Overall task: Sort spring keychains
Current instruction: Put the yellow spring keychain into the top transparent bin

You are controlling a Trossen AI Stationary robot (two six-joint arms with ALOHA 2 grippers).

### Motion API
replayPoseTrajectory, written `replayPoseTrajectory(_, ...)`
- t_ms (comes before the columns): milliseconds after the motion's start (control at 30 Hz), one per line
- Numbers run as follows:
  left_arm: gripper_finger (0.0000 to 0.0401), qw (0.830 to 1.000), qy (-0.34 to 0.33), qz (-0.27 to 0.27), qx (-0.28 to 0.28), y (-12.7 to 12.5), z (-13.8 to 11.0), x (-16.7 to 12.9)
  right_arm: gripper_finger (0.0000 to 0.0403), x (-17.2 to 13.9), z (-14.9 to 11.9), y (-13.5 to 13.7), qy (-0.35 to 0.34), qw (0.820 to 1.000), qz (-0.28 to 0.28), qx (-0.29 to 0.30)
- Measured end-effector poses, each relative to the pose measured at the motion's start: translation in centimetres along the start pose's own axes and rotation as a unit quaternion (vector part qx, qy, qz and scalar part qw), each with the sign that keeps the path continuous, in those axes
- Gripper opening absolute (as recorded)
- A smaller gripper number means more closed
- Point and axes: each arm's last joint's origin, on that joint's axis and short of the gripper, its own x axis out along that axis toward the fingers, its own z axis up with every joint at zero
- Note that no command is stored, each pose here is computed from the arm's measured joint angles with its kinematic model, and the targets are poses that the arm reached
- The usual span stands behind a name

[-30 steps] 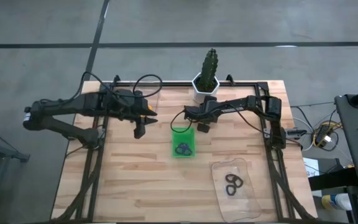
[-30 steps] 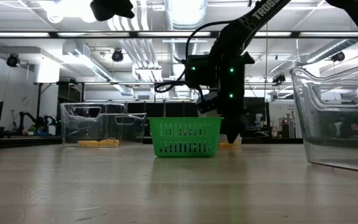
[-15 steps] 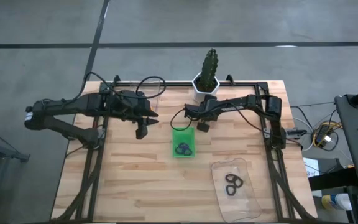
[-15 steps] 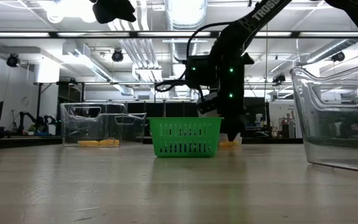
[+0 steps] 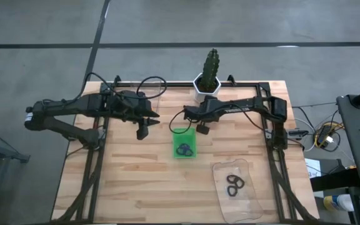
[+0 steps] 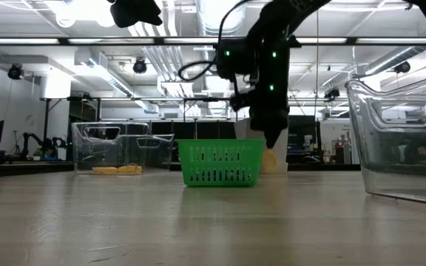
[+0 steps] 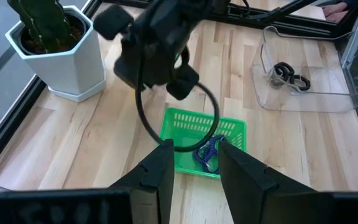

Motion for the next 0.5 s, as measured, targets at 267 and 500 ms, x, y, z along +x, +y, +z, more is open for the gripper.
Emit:
replayPoseTrajectory(267, 0.0117, 1.000, 0.002, -0.001, 0.000, 0.0, -0.1, 0.0, 0.0008, -6.7, -0.6, -0.7, -0.038, 0.997, 0.038, 0.054)
replayPoseTrajectory(500, 0.0117, 1.000, 0.005, -0.020, 0.000, -0.1, -0.1, 0.0, 0.0008, -15.2, -1.6, -1.9, -0.133, 0.977, 0.100, 0.137)
